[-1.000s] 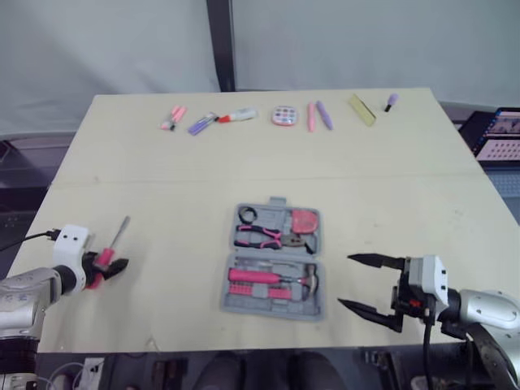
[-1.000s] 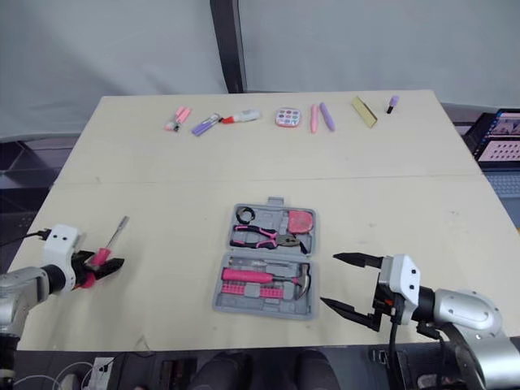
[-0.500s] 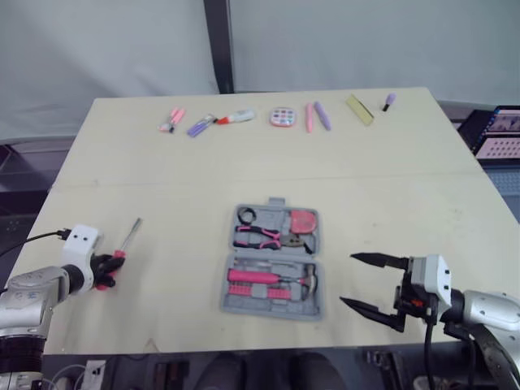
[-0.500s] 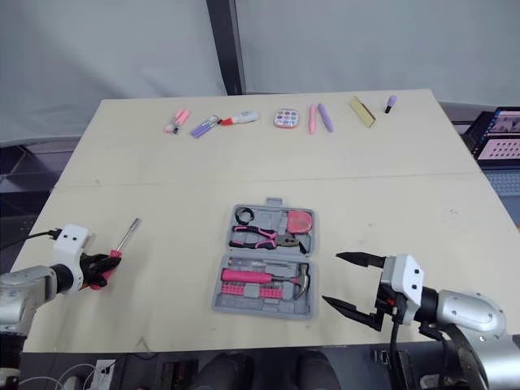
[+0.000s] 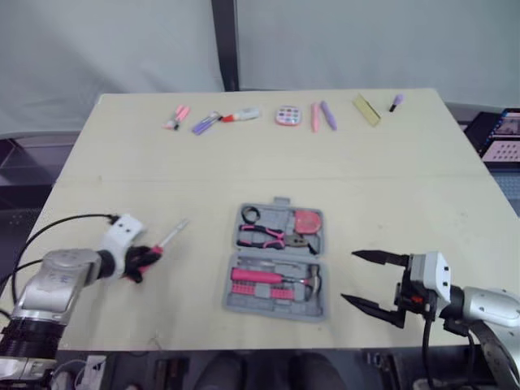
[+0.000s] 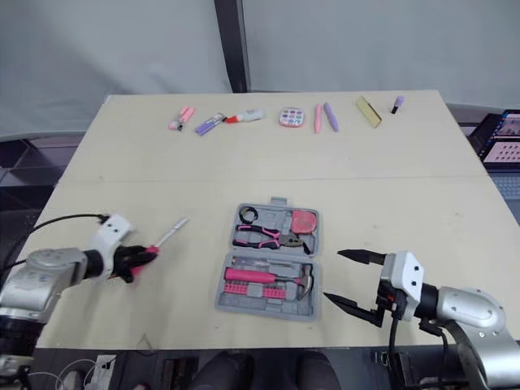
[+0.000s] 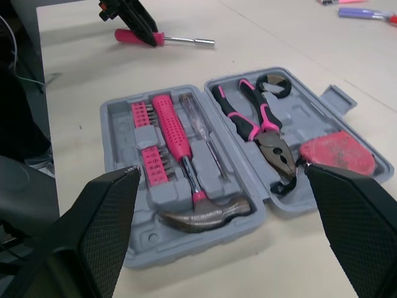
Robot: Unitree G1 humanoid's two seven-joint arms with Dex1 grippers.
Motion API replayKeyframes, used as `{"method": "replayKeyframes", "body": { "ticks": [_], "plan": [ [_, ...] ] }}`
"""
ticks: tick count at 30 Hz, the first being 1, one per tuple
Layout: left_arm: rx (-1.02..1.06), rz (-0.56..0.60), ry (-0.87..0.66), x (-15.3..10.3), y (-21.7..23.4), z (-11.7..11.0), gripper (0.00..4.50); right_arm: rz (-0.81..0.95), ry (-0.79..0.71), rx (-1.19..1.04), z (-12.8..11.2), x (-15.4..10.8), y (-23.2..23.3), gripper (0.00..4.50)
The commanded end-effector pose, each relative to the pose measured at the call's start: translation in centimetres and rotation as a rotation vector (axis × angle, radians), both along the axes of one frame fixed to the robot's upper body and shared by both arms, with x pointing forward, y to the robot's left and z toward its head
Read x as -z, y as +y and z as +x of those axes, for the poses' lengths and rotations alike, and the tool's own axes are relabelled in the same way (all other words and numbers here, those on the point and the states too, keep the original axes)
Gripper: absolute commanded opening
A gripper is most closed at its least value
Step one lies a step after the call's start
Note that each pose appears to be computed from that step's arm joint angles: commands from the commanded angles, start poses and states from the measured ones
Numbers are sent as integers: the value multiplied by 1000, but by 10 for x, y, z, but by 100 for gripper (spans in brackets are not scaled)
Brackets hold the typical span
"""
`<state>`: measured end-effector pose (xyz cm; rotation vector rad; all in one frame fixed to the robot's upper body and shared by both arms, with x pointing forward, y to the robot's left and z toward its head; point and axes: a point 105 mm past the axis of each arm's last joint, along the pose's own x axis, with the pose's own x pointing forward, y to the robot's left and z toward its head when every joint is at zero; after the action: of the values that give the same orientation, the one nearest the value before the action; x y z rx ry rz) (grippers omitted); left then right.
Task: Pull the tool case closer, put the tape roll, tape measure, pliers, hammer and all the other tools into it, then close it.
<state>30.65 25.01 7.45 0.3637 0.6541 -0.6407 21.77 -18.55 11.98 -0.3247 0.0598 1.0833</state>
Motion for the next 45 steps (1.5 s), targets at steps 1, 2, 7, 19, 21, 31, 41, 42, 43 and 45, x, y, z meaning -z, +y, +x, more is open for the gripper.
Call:
{"method": "replayKeyframes", "body": {
  "ticks": [1,2,7,19,21,31,41,42,43,45],
  "plan": [
    [158,51,-34,-22,-28,4,58,-9,-31,-2,-1,-6,-4,450],
    [212,70,-38,-25,-36,4,58,-9,-30,-1,-2,-5,-4,450],
    [378,152,-73,-39,-72,10,58,-10,-15,2,-2,-3,-9,450],
    [748,175,-65,-56,-171,-27,58,-43,26,-4,-1,3,-24,450],
    [770,180,-49,-55,-177,-35,58,-43,26,-5,-1,3,-24,450],
    [856,217,-24,-49,-201,-46,58,-45,25,-4,-2,3,-22,450],
    [910,183,90,-34,-210,-77,58,-48,33,2,-7,3,-22,450],
    [912,181,99,-32,-211,-81,58,-48,35,1,-8,3,-22,450],
    [915,180,109,-30,-211,-84,58,-50,36,0,-8,3,-21,450],
    [924,183,122,-27,-211,-91,58,-51,38,-2,-9,2,-21,450]
  ]
}}
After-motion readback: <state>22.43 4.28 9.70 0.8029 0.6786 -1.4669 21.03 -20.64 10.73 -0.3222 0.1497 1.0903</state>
